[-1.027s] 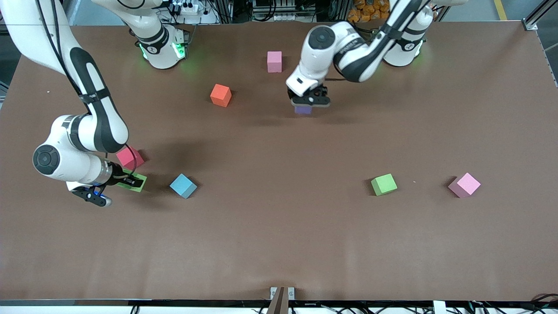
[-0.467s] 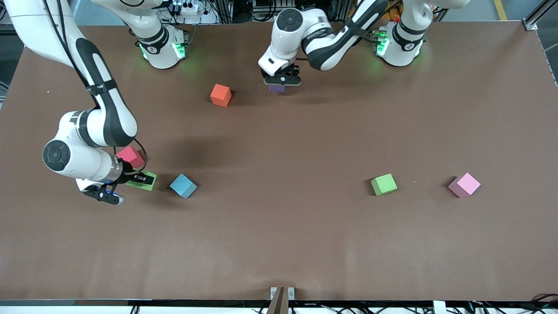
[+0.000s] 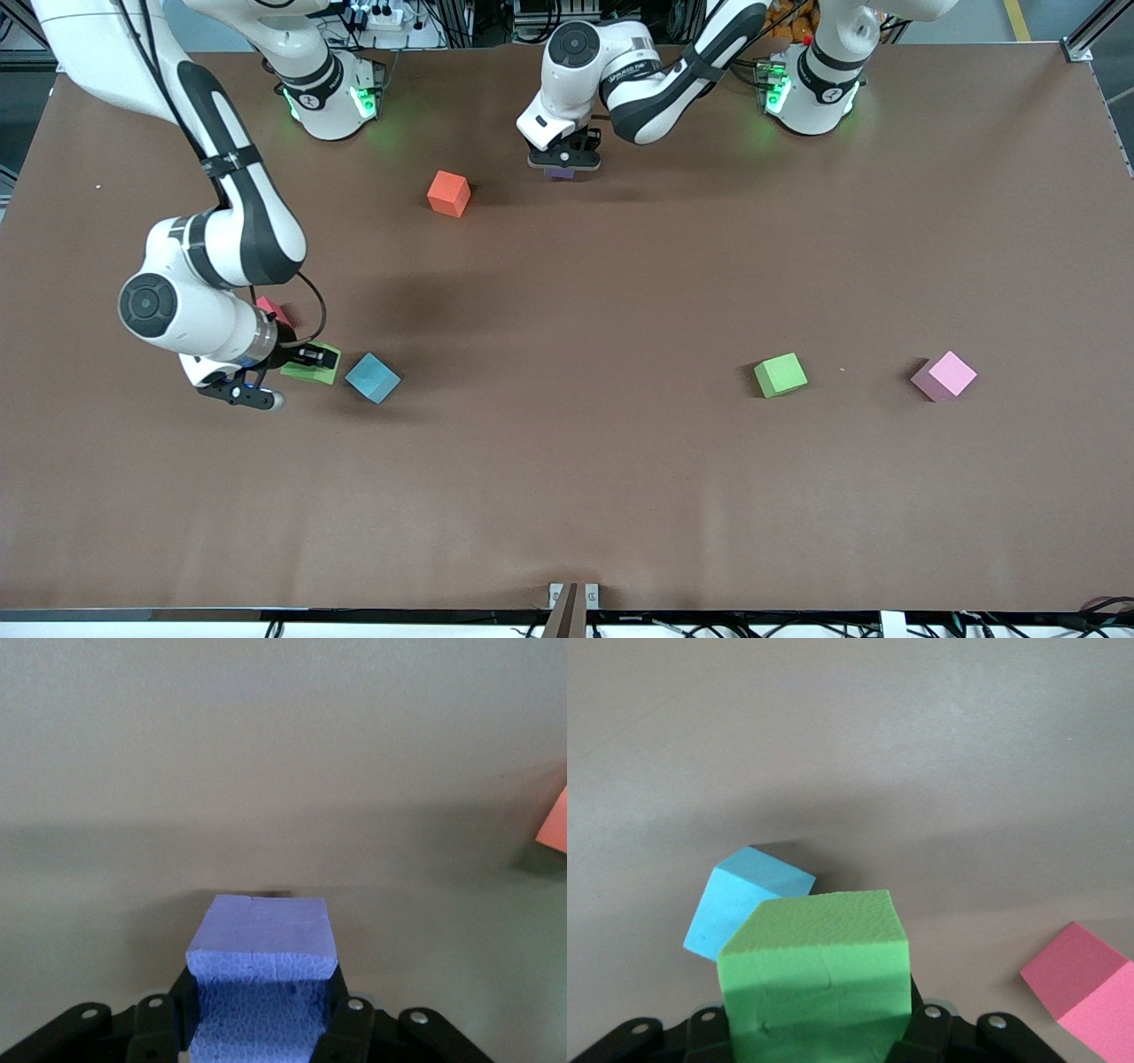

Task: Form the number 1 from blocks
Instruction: 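Lower the purple cube beside the pink cube and open the left gripper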

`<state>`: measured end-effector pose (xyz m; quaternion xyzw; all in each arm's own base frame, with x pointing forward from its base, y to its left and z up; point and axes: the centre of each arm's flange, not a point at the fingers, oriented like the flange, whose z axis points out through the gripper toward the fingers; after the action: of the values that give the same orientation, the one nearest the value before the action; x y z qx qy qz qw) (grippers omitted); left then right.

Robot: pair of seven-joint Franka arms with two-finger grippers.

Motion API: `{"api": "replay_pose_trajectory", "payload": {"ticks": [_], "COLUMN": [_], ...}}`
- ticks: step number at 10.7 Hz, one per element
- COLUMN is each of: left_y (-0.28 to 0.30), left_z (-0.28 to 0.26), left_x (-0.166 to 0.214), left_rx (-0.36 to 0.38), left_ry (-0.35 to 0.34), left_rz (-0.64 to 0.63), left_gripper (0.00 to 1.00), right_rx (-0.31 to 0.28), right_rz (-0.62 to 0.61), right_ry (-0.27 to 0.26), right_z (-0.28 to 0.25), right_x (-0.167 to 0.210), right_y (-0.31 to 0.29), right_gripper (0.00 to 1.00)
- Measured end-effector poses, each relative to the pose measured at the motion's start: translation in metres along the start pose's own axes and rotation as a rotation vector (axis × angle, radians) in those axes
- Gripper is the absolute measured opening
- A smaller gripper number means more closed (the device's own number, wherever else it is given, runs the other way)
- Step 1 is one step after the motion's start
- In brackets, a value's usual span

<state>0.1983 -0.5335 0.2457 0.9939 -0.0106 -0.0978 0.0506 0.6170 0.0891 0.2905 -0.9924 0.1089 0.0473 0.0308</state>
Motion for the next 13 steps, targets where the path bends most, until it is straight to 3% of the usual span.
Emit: {"api": "replay_pose_trajectory", "payload": {"ticks": [4,10,13], "left_y": [0.005,0.005,0.012], "left_z": [0.02,0.032,0.029], "left_x": [-0.017,-0.015,-0.007], "left_rx": [0.022,0.035,0.018], "left_ry": [-0.034,-0.044,-0.046], "left_rz": [0.024,-0.009,-0.031], "left_gripper": [0.56,0.56,0.56], "right_rx": [-0.008,-0.028,-0.03], "right_rz": [-0.029,-0.046,-0.042], "right_ry": [-0.005,-0.007,-0.007], "right_z": [0.0,0.003,0.003], "right_x": [-0.021,-0.084,-0.085], "right_y": [-0.032,-0.123,-0.124], "right_gripper": [0.62,0.62,0.62]}}
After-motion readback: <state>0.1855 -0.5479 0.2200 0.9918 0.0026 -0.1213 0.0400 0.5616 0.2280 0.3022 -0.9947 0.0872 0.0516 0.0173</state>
